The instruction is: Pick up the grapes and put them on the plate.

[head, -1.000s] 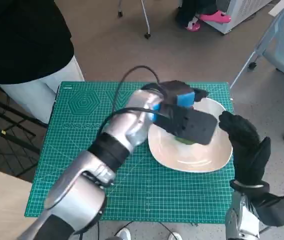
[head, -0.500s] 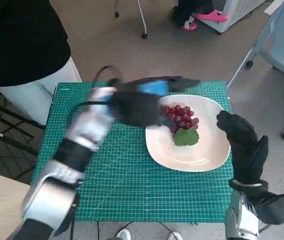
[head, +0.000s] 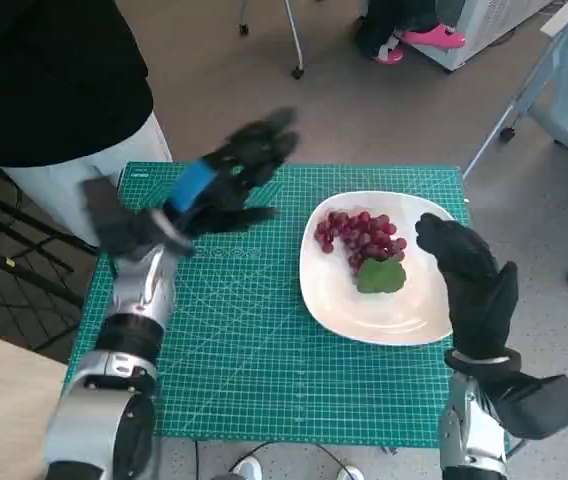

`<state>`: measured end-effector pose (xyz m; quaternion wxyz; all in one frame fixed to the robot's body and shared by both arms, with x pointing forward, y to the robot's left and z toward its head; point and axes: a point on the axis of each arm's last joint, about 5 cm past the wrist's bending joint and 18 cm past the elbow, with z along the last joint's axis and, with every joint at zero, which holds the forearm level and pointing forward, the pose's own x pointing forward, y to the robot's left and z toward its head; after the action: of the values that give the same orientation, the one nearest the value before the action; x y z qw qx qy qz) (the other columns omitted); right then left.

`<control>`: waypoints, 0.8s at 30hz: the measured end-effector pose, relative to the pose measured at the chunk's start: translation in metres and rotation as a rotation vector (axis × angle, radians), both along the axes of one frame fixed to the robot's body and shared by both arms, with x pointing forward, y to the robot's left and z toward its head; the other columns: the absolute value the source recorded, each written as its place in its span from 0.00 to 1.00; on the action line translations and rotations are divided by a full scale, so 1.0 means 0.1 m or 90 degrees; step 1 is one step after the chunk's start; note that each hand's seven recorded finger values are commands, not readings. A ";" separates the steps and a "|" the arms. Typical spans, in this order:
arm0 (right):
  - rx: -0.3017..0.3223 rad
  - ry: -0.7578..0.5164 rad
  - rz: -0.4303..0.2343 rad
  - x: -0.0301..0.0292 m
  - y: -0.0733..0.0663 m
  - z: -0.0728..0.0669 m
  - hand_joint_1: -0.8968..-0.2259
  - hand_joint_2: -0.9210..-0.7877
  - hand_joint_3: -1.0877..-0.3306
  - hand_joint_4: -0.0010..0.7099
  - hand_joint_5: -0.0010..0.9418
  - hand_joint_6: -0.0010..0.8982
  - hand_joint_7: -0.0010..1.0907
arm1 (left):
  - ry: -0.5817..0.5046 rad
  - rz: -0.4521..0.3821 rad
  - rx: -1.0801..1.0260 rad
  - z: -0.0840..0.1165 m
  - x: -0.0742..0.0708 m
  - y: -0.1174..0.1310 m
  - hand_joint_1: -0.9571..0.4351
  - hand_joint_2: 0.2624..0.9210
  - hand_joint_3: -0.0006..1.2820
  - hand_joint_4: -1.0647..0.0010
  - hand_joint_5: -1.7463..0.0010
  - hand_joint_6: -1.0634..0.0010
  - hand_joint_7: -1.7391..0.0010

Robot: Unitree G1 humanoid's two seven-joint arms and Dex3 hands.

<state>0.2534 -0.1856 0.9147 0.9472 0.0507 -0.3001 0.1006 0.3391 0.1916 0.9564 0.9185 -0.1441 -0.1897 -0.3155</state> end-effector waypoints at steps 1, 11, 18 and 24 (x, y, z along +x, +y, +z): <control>0.000 0.001 0.001 0.001 0.00 0.00 0.44 0.00 0.26 0.69 0.00 0.20 0.39 | 0.005 0.005 -0.022 -0.04 -0.02 0.03 0.25 1.00 0.19 0.92 0.99 0.74 0.97; -0.003 0.001 0.012 0.035 0.01 0.02 0.43 0.00 0.26 0.69 0.00 0.20 0.40 | 0.030 0.042 -0.135 -0.44 -0.28 0.28 0.29 1.00 0.16 0.96 1.00 0.79 0.99; -0.002 0.002 0.017 0.042 0.01 0.03 0.43 0.00 0.26 0.69 0.00 0.21 0.40 | 0.046 0.072 -0.141 -0.63 -0.48 0.39 0.31 1.00 0.14 1.00 1.00 0.81 1.00; 0.010 0.001 0.024 0.056 0.04 0.03 0.43 0.00 0.26 0.69 0.00 0.20 0.41 | 0.063 0.095 -0.132 -0.73 -0.60 0.39 0.30 1.00 0.13 1.00 1.00 0.82 1.00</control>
<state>0.2590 -0.1820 0.9180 0.9449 0.0642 -0.2993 0.1163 0.2788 0.2306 0.8838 0.9278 -0.2394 -0.1859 -0.2175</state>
